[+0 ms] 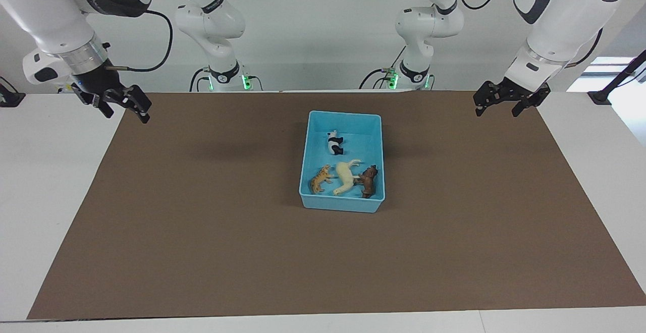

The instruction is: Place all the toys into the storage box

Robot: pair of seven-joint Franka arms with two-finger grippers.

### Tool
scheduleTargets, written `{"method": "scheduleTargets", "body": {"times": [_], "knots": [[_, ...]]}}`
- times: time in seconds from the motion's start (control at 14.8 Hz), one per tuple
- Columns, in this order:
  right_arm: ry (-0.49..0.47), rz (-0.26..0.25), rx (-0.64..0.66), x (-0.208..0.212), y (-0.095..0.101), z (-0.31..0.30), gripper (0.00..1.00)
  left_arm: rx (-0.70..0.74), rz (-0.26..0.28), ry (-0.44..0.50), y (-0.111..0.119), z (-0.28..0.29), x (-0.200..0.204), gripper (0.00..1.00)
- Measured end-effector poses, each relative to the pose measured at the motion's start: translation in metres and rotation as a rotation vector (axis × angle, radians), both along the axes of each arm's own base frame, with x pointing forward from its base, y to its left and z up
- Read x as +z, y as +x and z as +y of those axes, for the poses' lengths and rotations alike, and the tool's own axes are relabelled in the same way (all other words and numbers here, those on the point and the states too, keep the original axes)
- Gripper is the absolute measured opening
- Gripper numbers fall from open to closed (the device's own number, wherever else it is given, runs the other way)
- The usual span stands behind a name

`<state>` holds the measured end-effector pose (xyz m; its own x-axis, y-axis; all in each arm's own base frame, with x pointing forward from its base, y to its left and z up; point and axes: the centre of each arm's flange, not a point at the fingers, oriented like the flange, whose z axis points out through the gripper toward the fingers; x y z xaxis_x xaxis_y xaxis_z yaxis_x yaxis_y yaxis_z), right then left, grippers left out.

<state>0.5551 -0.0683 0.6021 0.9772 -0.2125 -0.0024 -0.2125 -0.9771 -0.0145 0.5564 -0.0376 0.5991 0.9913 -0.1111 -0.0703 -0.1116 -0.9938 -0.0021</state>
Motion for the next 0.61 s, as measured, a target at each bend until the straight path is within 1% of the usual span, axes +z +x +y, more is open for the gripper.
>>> {"method": "scheduleTargets", "body": {"times": [0.14,0.34,0.61], "knots": [[0.000,-0.002,0.007,0.000,0.001,0.004,1.00,0.000,0.000,0.000,0.000,0.000,0.000,1.00],[-0.003,-0.023,-0.005,0.001,0.002,-0.003,1.00,0.000,0.000,0.000,0.000,0.000,0.000,1.00],[-0.003,-0.024,-0.024,0.001,0.001,-0.014,1.00,0.000,0.000,0.000,0.000,0.000,0.000,1.00]]}}
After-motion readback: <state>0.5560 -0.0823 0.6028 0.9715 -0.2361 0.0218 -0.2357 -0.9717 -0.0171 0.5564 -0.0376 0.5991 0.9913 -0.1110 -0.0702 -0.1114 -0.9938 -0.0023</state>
